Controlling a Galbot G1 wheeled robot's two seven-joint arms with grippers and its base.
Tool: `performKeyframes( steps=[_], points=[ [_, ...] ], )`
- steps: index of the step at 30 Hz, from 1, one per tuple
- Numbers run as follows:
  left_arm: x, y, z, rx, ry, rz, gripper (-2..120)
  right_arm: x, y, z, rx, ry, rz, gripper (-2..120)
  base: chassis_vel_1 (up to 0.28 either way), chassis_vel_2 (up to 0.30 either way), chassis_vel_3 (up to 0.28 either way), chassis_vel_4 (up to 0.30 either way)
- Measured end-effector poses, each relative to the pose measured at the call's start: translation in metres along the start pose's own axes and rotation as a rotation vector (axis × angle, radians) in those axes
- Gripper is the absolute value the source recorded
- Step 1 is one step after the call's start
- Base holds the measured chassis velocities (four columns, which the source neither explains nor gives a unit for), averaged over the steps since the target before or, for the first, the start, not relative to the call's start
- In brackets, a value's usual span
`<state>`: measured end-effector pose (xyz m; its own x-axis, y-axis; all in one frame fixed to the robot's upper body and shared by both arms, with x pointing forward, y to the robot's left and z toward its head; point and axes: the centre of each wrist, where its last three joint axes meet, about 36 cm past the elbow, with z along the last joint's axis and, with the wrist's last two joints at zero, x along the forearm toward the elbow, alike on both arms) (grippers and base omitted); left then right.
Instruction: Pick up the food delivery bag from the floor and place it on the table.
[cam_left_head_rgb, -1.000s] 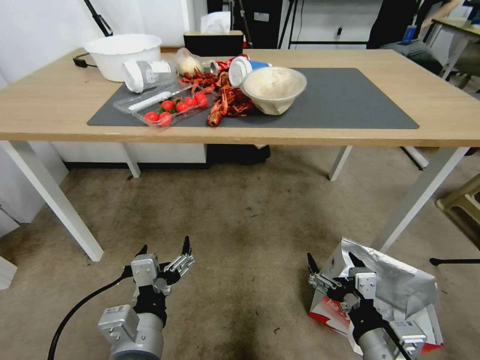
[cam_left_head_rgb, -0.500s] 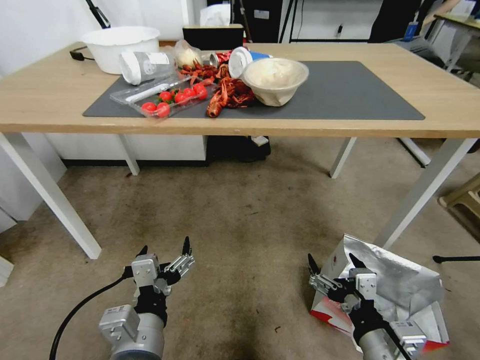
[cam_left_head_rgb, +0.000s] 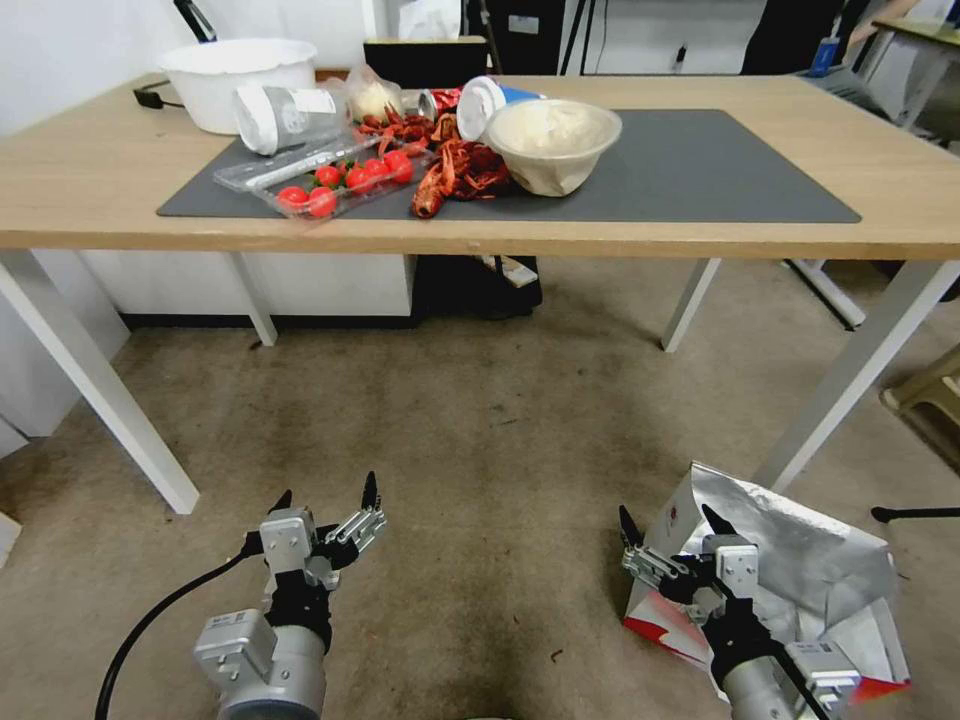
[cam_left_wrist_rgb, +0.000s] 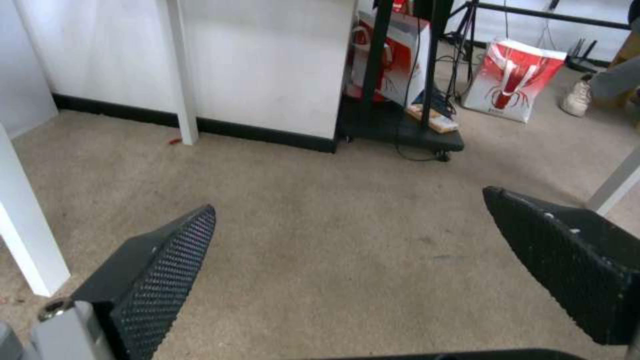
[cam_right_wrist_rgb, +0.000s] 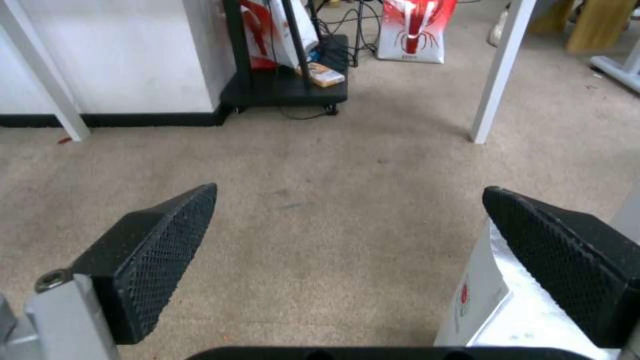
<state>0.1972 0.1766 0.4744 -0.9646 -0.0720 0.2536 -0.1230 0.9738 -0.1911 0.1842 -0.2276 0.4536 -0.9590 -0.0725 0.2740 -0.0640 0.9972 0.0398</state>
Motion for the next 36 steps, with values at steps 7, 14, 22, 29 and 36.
performKeyframes(
  steps=[7,14,22,29,36],
  points=[
    [0.0,-0.0003,0.0003,0.002,0.0,0.003,100,-0.0007,0.0009,0.0008,-0.004,0.002,-0.001,100,0.0,0.0,0.0,0.0],
    [-0.0004,0.0001,0.0001,0.002,-0.002,0.005,100,-0.0018,0.0007,0.0013,-0.001,0.003,-0.001,100,0.0,0.0,0.0,0.0],
    [-0.0009,0.0004,0.0008,0.004,-0.002,0.004,100,-0.0016,0.0004,0.0018,0.006,0.01,-0.004,100,0.0,0.0,0.0,0.0],
    [-0.0019,0.0,0.0018,0.006,-0.004,0.003,100,-0.0013,0.0005,0.002,0.008,0.013,-0.005,100,0.0,0.0,0.0,0.0],
    [-0.0023,0.0006,0.0016,0.003,-0.007,0.003,100,-0.0002,-0.0012,0.0002,0.013,0.011,-0.009,100,0.0,0.0,0.0,0.0]
  ],
)
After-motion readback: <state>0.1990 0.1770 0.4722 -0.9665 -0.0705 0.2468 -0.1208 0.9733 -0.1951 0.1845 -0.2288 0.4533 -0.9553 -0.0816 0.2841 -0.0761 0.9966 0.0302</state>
